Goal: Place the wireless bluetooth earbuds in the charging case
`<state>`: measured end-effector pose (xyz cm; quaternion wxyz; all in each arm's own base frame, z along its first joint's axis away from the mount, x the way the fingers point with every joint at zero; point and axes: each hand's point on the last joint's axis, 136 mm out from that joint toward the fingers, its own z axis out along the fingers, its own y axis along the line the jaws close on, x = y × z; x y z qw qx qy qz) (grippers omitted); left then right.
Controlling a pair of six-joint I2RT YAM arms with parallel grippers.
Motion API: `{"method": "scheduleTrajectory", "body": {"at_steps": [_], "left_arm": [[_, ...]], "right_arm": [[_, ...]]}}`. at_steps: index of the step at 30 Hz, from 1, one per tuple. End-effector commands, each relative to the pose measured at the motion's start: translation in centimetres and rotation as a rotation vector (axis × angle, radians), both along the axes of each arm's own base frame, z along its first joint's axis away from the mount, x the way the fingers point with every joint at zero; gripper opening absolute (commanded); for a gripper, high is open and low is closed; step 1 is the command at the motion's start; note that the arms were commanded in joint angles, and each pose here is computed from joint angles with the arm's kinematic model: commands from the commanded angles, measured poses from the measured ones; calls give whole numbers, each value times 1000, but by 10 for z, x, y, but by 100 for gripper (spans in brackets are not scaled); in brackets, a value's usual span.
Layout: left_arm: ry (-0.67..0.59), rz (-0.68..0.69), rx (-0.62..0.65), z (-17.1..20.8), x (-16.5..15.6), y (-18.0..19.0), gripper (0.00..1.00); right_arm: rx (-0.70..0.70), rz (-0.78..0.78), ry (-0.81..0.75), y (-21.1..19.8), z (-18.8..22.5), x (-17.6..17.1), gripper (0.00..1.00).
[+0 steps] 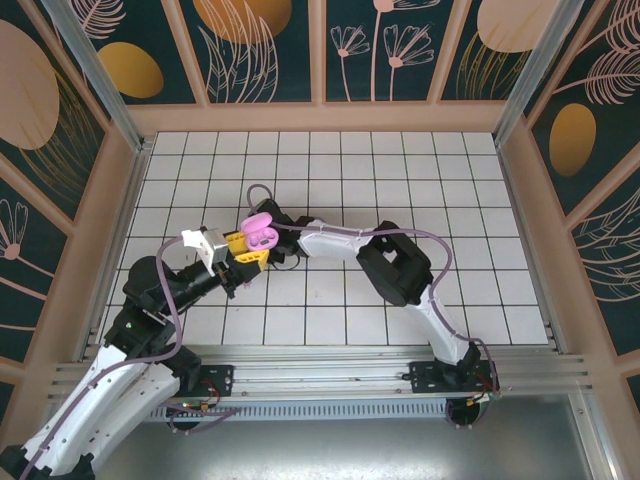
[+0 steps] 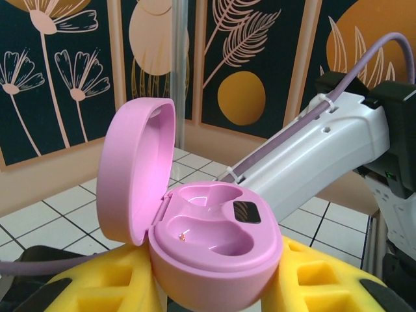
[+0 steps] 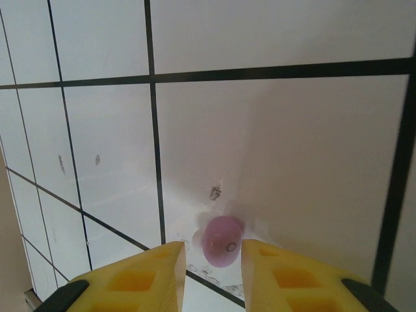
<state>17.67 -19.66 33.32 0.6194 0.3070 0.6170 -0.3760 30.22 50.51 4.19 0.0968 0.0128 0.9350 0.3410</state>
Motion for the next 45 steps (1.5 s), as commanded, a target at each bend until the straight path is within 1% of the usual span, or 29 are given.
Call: {"method": "scheduleTrajectory", "body": {"at_steps": [1,22,28,33,38,45], "left_arm": [[-44,-15,-28,19,-8,2,13],[-58,-9,-35,20,-13,6,14],[-57,-7,-30,18,-13,6,14],[-57,-3,-28,19,-13,7,14],[-53,-7,-21,18,-11,5,14],[-62,-25,-21,17,-8,0,14]], "right_arm": [[-24,-10,11,4,-4,-1,29],[-104,-2,10,6,-25,0,29],[-120,9,-1,5,-27,1,21],[-132,27,-37,4,-19,4,17],[-146,24,-75,-10,-4,15,14],[-169,-22,-147,-54,29,30,13]]}}
